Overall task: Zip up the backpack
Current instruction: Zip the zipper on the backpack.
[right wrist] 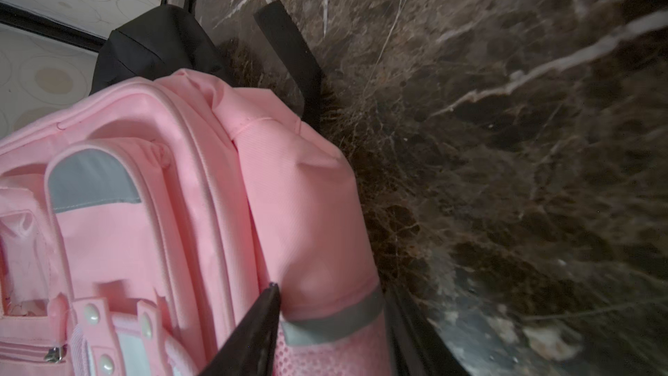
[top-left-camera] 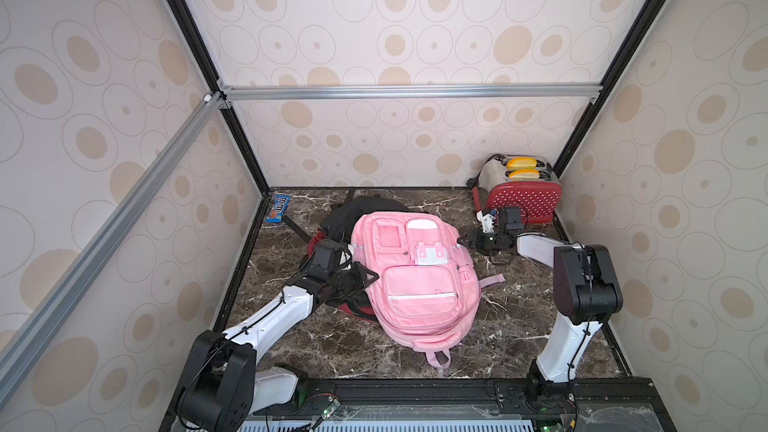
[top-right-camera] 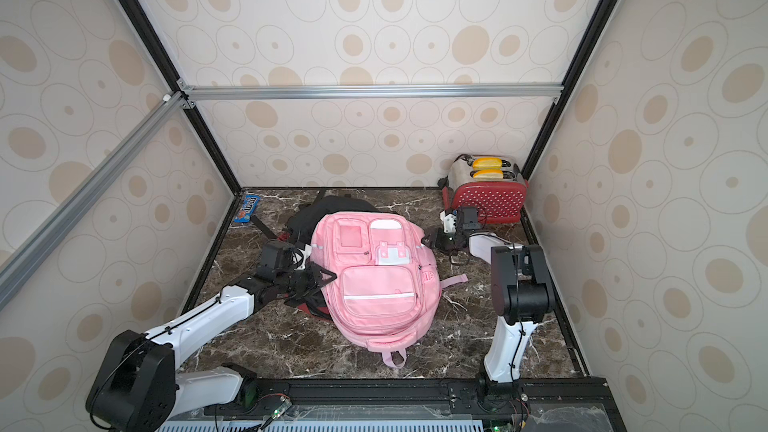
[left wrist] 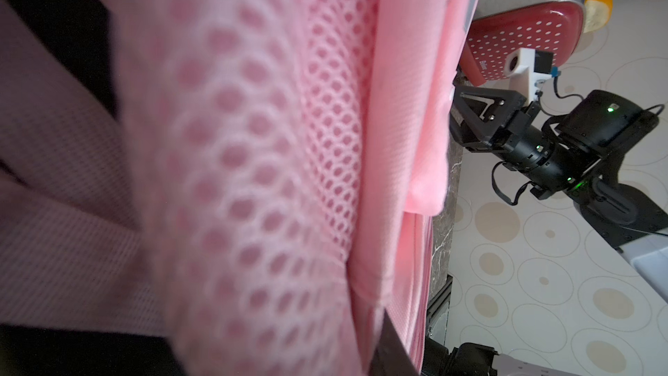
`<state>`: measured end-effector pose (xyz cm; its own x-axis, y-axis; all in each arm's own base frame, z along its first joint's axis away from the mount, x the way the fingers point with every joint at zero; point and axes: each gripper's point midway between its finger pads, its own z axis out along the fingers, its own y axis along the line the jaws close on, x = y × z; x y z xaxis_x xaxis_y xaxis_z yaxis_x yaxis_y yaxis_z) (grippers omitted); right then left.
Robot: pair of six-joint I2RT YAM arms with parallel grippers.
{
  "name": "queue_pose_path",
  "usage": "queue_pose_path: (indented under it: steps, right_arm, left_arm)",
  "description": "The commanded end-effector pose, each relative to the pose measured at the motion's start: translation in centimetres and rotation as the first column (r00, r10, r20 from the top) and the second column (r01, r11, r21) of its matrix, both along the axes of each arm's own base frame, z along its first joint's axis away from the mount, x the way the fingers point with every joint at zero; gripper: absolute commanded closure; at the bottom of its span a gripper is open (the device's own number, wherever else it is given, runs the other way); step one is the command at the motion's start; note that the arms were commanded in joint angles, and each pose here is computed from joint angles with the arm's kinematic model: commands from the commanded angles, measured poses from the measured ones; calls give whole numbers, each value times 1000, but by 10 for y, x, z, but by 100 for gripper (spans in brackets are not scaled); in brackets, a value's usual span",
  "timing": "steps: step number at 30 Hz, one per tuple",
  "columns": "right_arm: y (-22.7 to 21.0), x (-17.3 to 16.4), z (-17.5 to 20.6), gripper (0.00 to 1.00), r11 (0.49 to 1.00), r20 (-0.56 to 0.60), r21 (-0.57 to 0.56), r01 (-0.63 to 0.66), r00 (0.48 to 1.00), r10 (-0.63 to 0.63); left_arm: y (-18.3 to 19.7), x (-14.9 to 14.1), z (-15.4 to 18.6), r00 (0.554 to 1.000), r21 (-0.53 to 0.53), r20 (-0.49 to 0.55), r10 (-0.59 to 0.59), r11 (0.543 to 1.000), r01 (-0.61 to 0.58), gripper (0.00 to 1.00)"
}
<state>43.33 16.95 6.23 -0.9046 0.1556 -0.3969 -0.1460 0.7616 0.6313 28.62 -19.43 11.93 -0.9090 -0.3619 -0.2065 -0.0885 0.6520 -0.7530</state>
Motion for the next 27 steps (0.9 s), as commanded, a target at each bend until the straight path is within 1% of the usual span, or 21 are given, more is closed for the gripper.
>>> queue_pose_path:
  steps: [1, 2, 4, 5, 6, 8, 12, 15, 17, 19, 21, 24, 27]
  right_arm:
    - [14, 3, 15, 57, 995, 32, 95, -30, 999, 27]
    - [16, 2, 17, 65, 993, 33, 112, -35, 999, 32]
    - [18, -1, 21, 90, 990, 27, 135, -35, 999, 31]
    - [17, -2, 25, 97, 990, 29, 140, -32, 999, 28]
    - [16, -5, 31, 100, 990, 38, 140, -27, 999, 22]
    - [14, -12, 49, 100, 990, 74, 139, -21, 997, 11]
    - [5, -33, 89, 100, 994, 154, 113, -9, 988, -8]
    - [-2, -49, 113, 100, 996, 198, 93, -2, 980, -17]
    - [-4, -59, 122, 100, 996, 218, 84, 2, 976, -21]
    - [-5, -69, 125, 100, 997, 222, 71, 2, 975, -18]
    - [-4, -77, 124, 100, 997, 222, 73, 0, 975, -16]
    - [2, -85, 117, 100, 996, 203, 84, -13, 979, -5]
    - [6, -87, 108, 100, 997, 192, 79, -7, 981, -9]
  left_arm:
    - [-9, 19, 31, 995, -27, 95, -34, 999, 37, 100]
    - [-10, 21, 32, 995, -30, 95, -36, 999, 39, 100]
    - [-11, 25, 36, 995, -32, 96, -32, 999, 35, 100]
    - [-12, 27, 39, 995, -34, 100, -30, 999, 34, 100]
    - [-13, 30, 44, 994, -35, 105, -30, 999, 33, 100]
    - [-15, 36, 57, 993, -38, 116, -27, 999, 32, 100]
    - [-15, 51, 94, 986, -25, 164, -20, 999, 24, 100]
    - [-11, 71, 119, 983, -38, 185, 5, 999, 2, 100]
    - [-2, 89, 127, 981, -48, 189, 41, 998, -33, 100]
    - [6, 108, 130, 980, -60, 181, 78, 996, -69, 100]
    - [9, 127, 131, 980, -52, 178, 89, 995, -81, 100]
    - [11, 153, 124, 980, -18, 172, 99, 995, -98, 100]
    - [10, 176, 106, 984, 30, 150, 97, 994, -103, 100]
